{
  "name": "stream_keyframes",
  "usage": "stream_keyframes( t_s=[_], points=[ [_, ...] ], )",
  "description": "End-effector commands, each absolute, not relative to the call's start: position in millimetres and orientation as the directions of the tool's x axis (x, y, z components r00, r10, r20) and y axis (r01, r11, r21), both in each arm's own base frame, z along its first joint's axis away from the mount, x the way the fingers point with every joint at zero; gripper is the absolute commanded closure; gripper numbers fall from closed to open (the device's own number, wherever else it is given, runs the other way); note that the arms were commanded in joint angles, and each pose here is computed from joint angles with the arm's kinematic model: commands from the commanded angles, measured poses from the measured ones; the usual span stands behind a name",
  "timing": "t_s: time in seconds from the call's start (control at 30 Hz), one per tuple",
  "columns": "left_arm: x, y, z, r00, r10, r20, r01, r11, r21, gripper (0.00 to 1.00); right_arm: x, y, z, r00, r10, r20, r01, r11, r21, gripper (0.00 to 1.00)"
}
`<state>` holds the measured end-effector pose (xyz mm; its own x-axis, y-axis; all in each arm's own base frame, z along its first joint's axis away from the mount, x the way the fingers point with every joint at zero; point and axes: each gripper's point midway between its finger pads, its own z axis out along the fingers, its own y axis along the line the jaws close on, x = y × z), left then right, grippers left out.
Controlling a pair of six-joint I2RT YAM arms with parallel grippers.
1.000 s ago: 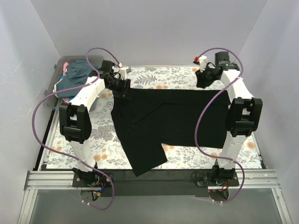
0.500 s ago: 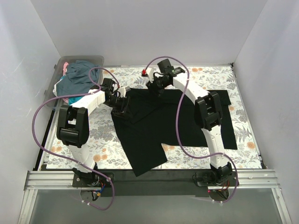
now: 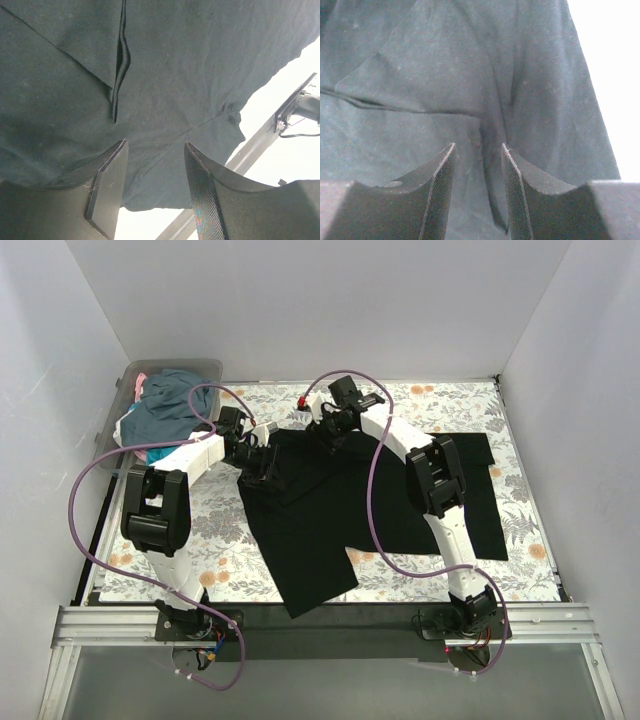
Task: Fold and stack the t-shirts
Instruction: Fold the tshirt
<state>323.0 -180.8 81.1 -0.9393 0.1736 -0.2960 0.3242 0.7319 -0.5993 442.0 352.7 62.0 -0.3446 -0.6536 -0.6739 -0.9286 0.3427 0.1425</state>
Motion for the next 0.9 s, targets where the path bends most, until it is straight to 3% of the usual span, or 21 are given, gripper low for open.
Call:
stream_keyframes(
  t_s=[0.0,0.33,0.47,0.6,0.7,0.8,0.87],
  points=[
    [322.0,-181.4,88.9,-0.933,0.167,-0.319,0.336,0.722,-0.605,0.52,451.4,364.1,59.0,-0.341,-0.633,-0.695,-0.926,0.352,0.134,0.52],
    [323.4,-181.4,86.1,-0.936,0.164,-0.312,0.329,0.725,-0.605,0.52,442.3,368.4,44.6,-0.350,-0.648,-0.676,-0.928,0.340,0.154,0.56],
    [322.3,-181.2,84.4,-0.937,0.168,-0.306,0.328,0.725,-0.606,0.54,438.7,369.8,53.0,-0.346,-0.640,-0.686,-0.930,0.331,0.160,0.71],
    [320.1,-182.1,81.3,-0.941,0.172,-0.292,0.322,0.722,-0.613,0.54,434.7,370.4,70.1,-0.329,-0.628,-0.706,-0.936,0.317,0.154,0.74],
    [322.3,-182.0,80.7,-0.942,0.170,-0.289,0.319,0.723,-0.613,0.55,433.2,369.0,80.0,-0.311,-0.627,-0.715,-0.941,0.309,0.139,0.83],
    [324.5,-182.1,81.0,-0.943,0.165,-0.290,0.315,0.726,-0.611,0.55,432.2,367.5,83.0,-0.302,-0.630,-0.716,-0.944,0.305,0.130,0.99],
    [325.2,-180.5,79.8,-0.943,0.160,-0.293,0.312,0.736,-0.602,0.55,431.3,366.0,84.4,-0.300,-0.630,-0.717,-0.944,0.303,0.128,0.99]
  ],
)
